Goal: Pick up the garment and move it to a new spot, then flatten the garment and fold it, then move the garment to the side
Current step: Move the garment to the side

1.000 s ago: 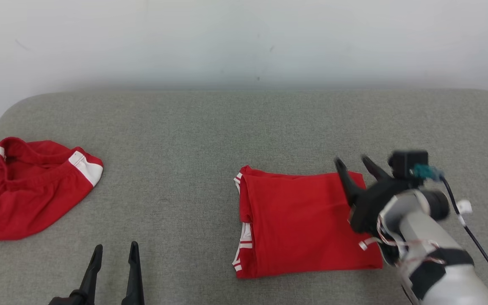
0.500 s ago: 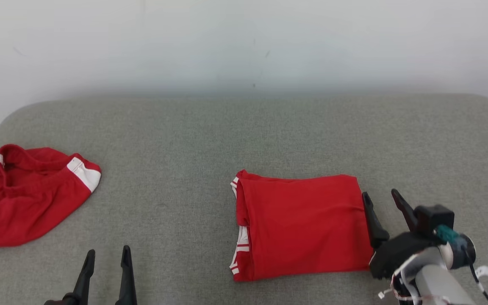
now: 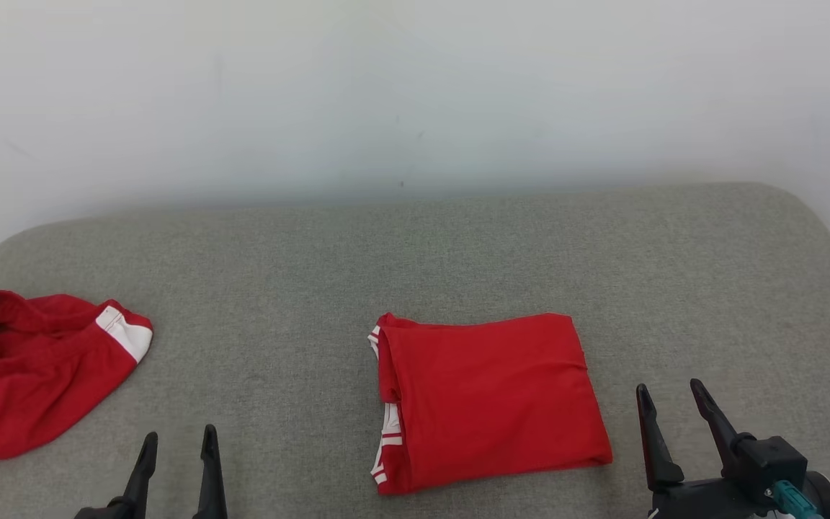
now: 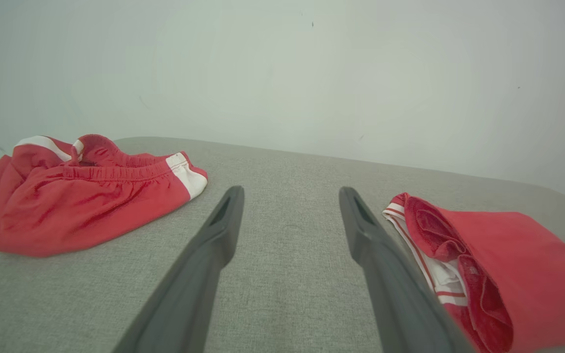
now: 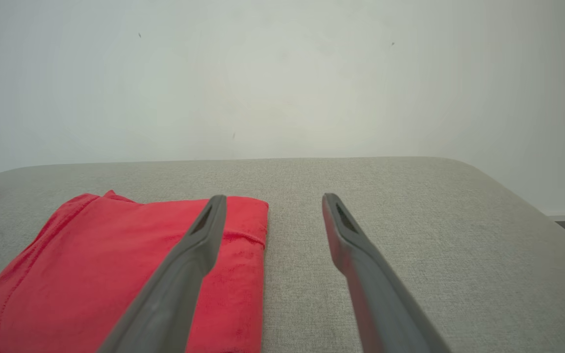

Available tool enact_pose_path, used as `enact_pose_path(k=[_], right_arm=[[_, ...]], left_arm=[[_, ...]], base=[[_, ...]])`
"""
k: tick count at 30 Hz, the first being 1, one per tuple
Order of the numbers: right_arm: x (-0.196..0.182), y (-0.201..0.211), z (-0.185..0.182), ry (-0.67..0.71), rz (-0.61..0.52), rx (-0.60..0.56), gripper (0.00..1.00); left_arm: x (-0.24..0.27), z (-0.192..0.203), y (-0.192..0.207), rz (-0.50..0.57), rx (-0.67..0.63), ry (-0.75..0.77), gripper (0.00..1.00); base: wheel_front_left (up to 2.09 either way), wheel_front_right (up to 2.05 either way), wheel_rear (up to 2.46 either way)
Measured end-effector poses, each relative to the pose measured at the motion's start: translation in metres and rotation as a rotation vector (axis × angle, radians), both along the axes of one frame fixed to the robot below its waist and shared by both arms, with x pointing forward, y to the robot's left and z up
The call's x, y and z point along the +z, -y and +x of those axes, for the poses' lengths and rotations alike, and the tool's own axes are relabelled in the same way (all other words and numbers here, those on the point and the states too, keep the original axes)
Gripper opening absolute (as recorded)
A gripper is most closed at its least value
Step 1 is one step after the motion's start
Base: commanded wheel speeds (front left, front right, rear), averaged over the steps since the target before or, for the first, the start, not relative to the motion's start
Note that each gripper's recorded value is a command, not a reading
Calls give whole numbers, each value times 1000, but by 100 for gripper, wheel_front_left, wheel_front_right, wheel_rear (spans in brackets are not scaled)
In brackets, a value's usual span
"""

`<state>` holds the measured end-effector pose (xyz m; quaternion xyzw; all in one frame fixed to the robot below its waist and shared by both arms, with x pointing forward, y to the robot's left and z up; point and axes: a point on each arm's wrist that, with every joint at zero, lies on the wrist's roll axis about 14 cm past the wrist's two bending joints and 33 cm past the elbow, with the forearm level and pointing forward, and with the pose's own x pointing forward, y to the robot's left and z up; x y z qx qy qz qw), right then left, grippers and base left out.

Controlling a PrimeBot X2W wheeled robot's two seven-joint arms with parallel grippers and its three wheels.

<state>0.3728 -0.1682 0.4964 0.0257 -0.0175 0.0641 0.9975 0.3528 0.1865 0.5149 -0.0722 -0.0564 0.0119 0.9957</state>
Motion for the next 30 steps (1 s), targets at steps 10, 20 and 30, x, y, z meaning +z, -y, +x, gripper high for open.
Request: enact_pose_path(k=[10, 20, 30], right_arm=[[7, 8, -16, 25, -6, -8, 100], [10, 7, -18, 35, 17, -7, 100], [9, 7, -18, 32, 26, -15, 100]], left_arm=[[-6, 0, 8, 7, -32, -20, 100], [-9, -3, 2, 9, -17, -26, 100], [-14, -5, 0, 14, -15, -43, 100]], base=[[0, 0, 0], [0, 0, 0], [0, 0, 0]])
